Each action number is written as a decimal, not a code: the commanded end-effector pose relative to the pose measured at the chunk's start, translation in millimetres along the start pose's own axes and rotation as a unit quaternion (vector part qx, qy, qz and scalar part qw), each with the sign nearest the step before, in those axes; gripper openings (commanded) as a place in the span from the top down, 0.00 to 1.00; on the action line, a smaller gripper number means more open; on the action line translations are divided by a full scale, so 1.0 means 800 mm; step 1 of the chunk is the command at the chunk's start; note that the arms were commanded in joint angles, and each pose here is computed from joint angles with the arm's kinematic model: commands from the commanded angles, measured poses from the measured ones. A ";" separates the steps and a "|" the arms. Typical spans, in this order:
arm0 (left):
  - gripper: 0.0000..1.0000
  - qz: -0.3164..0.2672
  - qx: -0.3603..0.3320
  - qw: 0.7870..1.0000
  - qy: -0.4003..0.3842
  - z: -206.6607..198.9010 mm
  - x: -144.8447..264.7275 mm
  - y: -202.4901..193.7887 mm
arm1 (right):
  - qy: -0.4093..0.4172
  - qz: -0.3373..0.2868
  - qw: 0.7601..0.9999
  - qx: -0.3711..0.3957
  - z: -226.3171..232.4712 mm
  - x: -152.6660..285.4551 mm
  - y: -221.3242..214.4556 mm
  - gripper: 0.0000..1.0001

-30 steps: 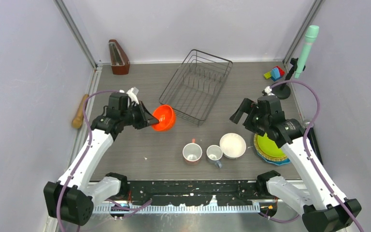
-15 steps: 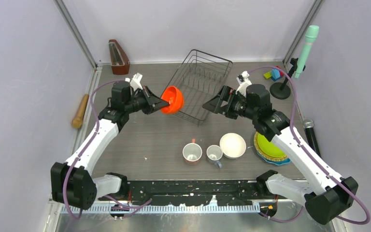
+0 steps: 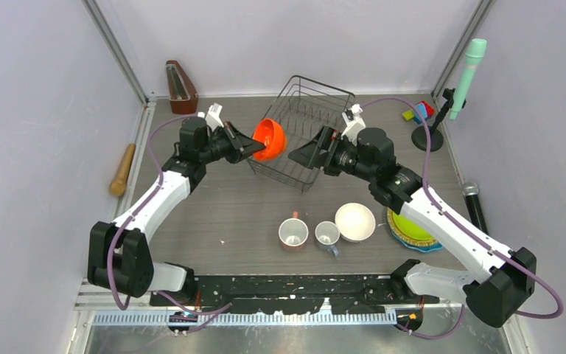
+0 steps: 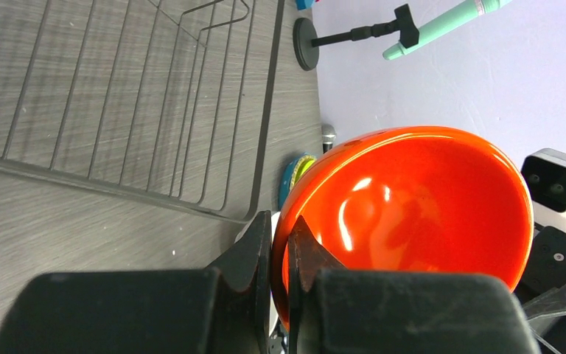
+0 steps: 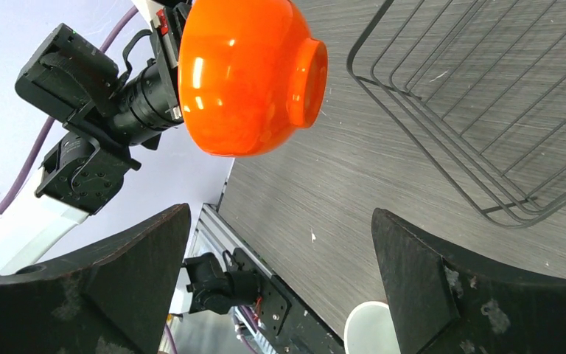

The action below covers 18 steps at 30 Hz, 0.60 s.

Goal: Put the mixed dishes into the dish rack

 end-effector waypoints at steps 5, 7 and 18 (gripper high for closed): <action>1.00 -0.018 -0.032 0.997 -0.066 -0.050 -0.010 0.020 | 0.038 -0.030 0.999 -0.005 0.032 -0.027 0.031 0.00; 1.00 -0.012 -0.031 0.997 -0.066 -0.050 -0.012 0.016 | 0.043 -0.033 0.999 -0.001 0.035 -0.035 0.032 0.00; 1.00 0.006 -0.029 0.997 -0.074 -0.053 -0.019 0.005 | 0.039 -0.033 0.998 0.025 0.037 -0.060 0.039 0.00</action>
Point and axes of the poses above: each gripper's point midway between its finger pads, its own x axis back along the fingers, its own z axis along the line the jaws close on, y = z × x, the point moved 2 cm from there along x, back along the fingers, and after that the axes turned 1 degree about x, right-handed, at the moved point
